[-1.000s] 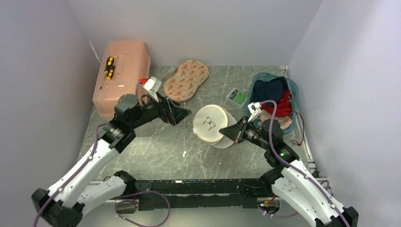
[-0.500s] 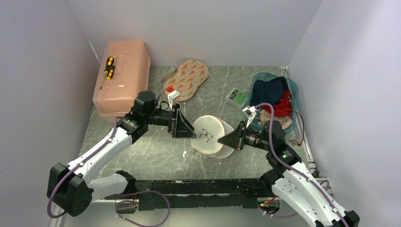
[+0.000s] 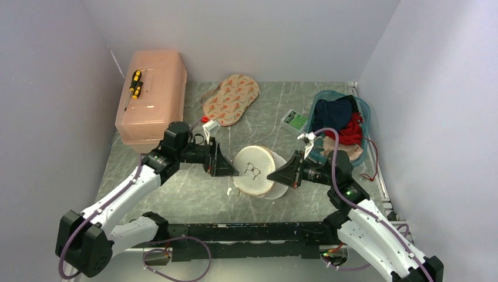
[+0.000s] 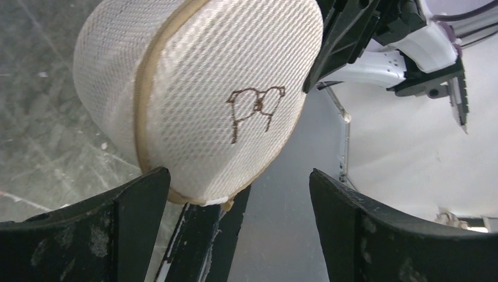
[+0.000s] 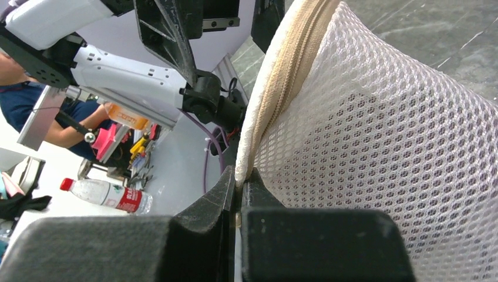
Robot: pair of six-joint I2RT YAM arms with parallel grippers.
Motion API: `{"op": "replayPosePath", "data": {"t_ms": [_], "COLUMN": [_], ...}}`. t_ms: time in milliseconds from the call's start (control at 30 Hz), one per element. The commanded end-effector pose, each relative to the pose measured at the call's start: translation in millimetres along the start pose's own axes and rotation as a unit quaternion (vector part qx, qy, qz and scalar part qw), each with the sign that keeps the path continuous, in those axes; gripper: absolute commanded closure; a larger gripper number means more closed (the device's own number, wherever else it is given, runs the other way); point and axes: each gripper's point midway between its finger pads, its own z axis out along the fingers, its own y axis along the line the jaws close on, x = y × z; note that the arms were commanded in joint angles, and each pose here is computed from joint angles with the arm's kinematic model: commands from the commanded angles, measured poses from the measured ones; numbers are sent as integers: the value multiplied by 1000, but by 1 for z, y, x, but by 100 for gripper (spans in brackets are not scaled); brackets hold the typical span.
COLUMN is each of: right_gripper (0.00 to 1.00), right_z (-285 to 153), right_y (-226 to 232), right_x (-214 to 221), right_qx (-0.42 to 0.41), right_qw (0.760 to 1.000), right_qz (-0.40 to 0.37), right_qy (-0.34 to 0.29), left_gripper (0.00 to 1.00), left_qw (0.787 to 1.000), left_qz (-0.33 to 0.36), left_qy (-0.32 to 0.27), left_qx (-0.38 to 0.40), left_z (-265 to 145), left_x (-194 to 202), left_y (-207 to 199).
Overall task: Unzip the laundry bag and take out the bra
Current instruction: Adjust the laundry bag.
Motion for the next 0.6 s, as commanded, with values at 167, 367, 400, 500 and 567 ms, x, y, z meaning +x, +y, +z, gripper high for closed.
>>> {"op": "replayPosePath", "data": {"t_ms": [167,367,400,500,567], "right_gripper": [100,100,100,100,100], "right_z": [-3,-3,-3,-2,-2], "right_y": [20,26,27,29,31], "right_x": [-14,-14,-14,-15,-15], "right_qx": [-43,-61,-63,-70,-75], "right_qw": [997,996,996,995,995], "right_qz": [-53,-59,-60,-62,-62], "right_qy": [-29,-25,-24,-21,-21], "left_gripper": [6,13,14,17,18], "left_qw": [997,999,999,998,998], "left_qz": [28,7,9,4,0], "left_qy": [-65,-38,-34,-17,-6], "left_qx": [-34,16,29,62,68], "left_z": [-26,-17,-16,-14,-14], "left_x": [-21,-16,-17,-16,-13], "left_y": [-6,-8,-11,-17,-17]}}
